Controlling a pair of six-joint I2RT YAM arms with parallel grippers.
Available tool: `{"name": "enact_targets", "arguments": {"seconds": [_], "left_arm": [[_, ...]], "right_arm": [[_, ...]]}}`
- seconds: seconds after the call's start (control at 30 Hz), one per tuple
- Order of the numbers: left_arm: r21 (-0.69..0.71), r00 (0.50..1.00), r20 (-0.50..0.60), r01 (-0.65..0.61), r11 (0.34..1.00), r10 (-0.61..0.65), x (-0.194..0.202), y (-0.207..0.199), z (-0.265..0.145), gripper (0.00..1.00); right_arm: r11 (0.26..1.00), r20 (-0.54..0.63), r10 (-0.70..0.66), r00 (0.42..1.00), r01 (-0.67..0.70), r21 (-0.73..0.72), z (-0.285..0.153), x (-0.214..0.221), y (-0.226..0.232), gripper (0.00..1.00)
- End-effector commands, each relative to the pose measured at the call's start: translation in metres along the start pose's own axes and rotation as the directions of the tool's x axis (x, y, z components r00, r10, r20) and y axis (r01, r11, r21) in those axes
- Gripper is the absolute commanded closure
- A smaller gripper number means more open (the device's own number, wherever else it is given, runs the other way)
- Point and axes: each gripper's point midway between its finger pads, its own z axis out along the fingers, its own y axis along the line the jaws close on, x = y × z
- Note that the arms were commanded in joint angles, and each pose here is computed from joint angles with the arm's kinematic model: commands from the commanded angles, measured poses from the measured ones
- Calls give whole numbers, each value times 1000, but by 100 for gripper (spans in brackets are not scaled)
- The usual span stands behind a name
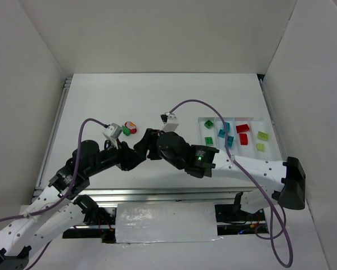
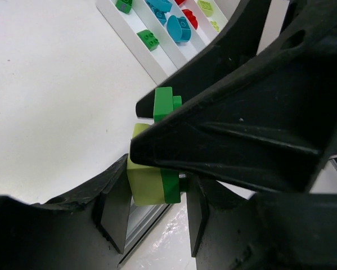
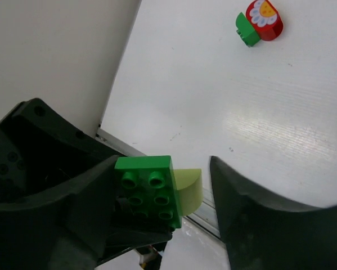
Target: Sort the legos into containers by color
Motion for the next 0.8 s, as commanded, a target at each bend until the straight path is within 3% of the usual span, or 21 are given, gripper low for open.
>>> {"name": "enact_targets", "arguments": {"seconds": [0.0, 0.03, 0.1, 0.17, 0.2, 0.27, 0.3, 0.37, 0.4, 0.47, 0.5, 0.53, 0.67, 0.77], "left_arm": [[31, 998, 55, -37, 999, 36, -16, -9, 1, 100], [24, 998, 55, -38, 999, 36, -17, -8, 1, 100], [25, 998, 60, -39, 999, 37, -18, -9, 0, 98], [28, 997, 62, -40, 999, 38, -18, -9, -1, 94], [26, 997, 65, -40, 999, 38, -18, -9, -2, 91], [17, 997, 64, -35, 999, 34, -18, -8, -2, 87], [16, 997, 66, -36, 999, 34, -19, -8, -3, 78], [12, 997, 65, -35, 999, 34, -19, -8, -3, 60], [3, 997, 69, -26, 1000, 26, -20, -7, -4, 36], [-11, 997, 77, -17, 1000, 18, -22, -6, -7, 12], [-1, 996, 83, -20, 1000, 20, -23, -8, -9, 6], [34, 997, 75, -26, 999, 23, -22, -15, -11, 1], [204, 995, 60, -90, 975, 79, -24, -50, -26, 0], [338, 990, 47, -139, 931, 130, -21, -76, -40, 1]], "right_arm": [[999, 29, -7, 1000, 8, -45, -8, -11, 27, 37], [1000, 18, -19, 1000, 20, -24, -5, -7, 22, 46], [1000, 14, -22, 1000, 23, -13, -3, -3, 19, 79], [1000, 12, -28, 1000, 28, -10, -1, -1, 18, 81], [999, 11, -32, 999, 32, -9, -1, -1, 19, 89], [999, 3, -48, 999, 48, -3, 1, 1, 18, 96], [998, 0, -54, 999, 54, -9, 2, 1, 20, 100], [997, -10, -70, 998, 69, -44, 2, 7, 22, 100], [994, -14, -84, 996, 83, -71, 2, 10, 23, 100], [986, -16, -94, 995, 91, -139, 3, 12, 23, 100], [980, 18, -69, 997, 72, -185, 3, -4, 25, 100], [973, 15, -59, 998, 61, -224, 2, -8, 24, 100], [901, -23, -87, 996, 69, -428, -15, -16, 16, 100], [735, -44, -213, 976, 130, -666, -54, -16, 36, 100]]}}
